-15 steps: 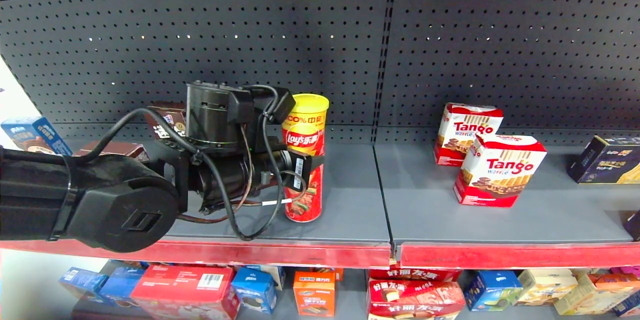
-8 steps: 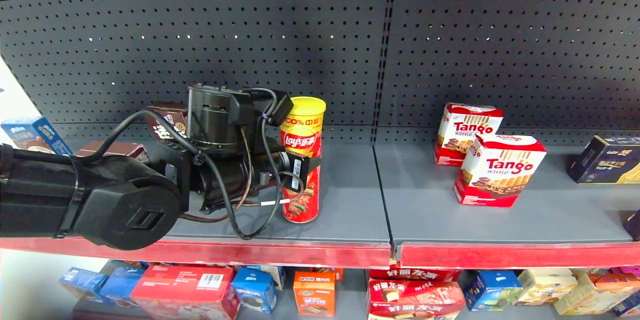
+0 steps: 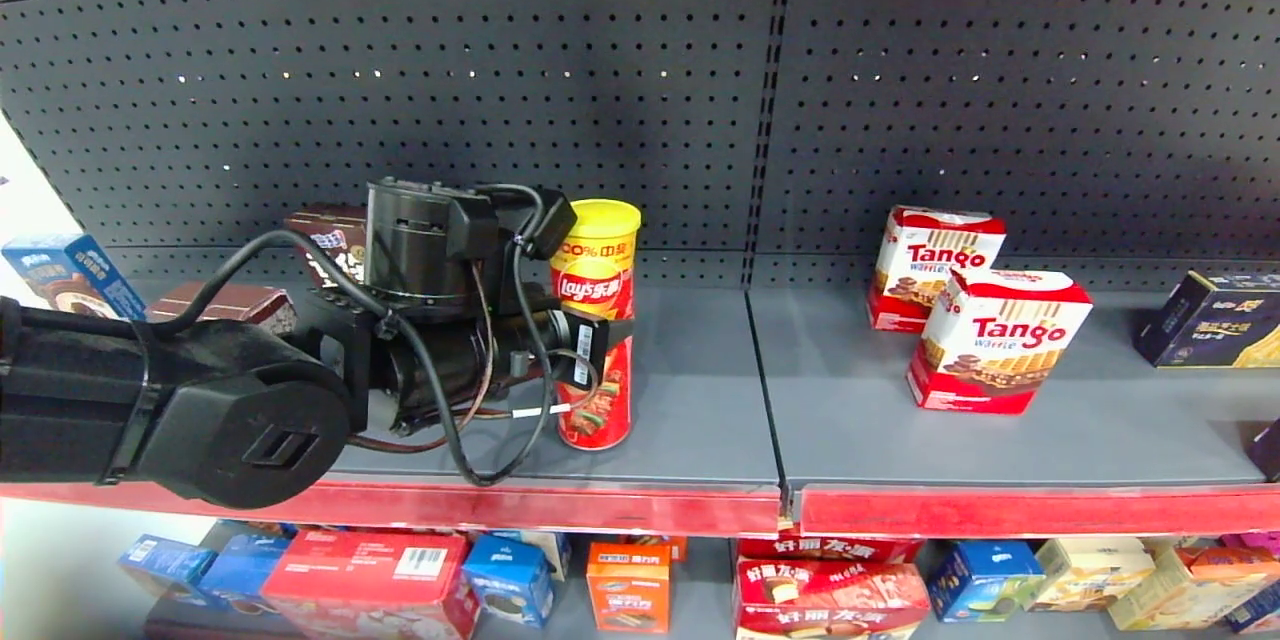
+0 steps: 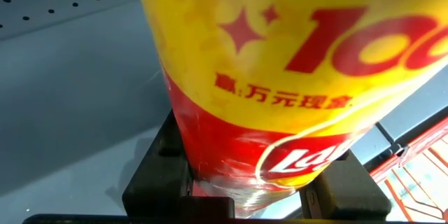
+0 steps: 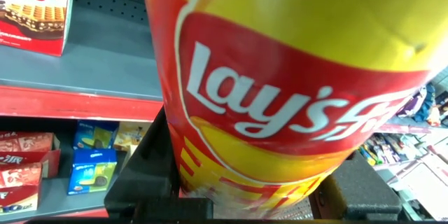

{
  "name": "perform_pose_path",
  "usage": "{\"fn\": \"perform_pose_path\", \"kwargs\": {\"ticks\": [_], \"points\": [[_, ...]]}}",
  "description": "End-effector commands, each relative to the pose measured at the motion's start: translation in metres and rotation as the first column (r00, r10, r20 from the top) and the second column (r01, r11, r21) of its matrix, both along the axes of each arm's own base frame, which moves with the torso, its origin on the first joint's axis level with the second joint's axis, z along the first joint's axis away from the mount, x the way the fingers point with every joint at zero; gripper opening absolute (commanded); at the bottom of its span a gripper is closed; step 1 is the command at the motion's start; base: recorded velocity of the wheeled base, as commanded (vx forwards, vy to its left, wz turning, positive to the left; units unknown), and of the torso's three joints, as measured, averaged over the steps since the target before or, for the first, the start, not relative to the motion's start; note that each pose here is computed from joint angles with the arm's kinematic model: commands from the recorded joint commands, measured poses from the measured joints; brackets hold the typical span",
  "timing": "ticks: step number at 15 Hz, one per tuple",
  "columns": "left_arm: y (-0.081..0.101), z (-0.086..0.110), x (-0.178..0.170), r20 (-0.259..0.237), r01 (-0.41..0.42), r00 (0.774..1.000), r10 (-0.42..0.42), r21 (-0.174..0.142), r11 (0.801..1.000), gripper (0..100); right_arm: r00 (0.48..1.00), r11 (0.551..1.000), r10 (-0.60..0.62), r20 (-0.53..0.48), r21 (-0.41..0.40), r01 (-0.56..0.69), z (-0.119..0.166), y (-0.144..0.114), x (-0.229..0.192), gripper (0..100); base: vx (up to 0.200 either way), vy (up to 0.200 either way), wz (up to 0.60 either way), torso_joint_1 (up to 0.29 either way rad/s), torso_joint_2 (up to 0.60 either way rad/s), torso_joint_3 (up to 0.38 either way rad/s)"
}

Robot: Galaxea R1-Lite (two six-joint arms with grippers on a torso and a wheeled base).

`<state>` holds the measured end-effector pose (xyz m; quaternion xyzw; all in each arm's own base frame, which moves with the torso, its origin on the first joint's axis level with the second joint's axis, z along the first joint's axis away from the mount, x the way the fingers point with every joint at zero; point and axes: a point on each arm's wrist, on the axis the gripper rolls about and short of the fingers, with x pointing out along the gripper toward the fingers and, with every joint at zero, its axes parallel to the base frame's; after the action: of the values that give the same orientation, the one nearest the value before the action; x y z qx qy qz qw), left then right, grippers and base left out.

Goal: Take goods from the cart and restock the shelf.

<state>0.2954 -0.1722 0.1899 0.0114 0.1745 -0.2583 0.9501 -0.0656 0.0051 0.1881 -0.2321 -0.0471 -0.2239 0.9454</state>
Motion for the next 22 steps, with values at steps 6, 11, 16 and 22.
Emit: {"fn": "perform_pose_path", "kwargs": {"ticks": [6, 11, 16, 22], "points": [[0.010, -0.004, -0.004, -0.017, -0.020, 1.000, 0.020, 0.009, 1.000, 0, 1.000, 1.000, 0.001, -0.004, 0.000, -0.001, 0.000, 0.000, 0.001, 0, 0.000, 0.000, 0.00, 0.000, 0.00, 0.000], [0.011, -0.003, -0.005, -0.016, -0.020, 1.000, 0.020, 0.008, 1.000, 0, 1.000, 1.000, 0.001, -0.003, 0.000, -0.001, 0.000, 0.000, 0.000, 0, 0.000, 0.000, 0.00, 0.000, 0.00, 0.000], [0.013, -0.007, -0.009, -0.027, -0.017, 0.999, 0.018, 0.016, 1.000, 100, 1.000, 1.000, 0.001, 0.000, 0.000, -0.001, -0.001, 0.000, 0.000, 0, 0.000, 0.000, 0.00, 0.000, 0.00, 0.000], [0.015, -0.004, -0.012, -0.021, -0.022, 1.000, 0.022, 0.014, 1.000, 100, 1.000, 1.000, 0.001, -0.001, 0.000, -0.001, -0.001, 0.000, 0.000, 0, 0.000, 0.000, 0.00, 0.000, 0.00, 0.000]]}}
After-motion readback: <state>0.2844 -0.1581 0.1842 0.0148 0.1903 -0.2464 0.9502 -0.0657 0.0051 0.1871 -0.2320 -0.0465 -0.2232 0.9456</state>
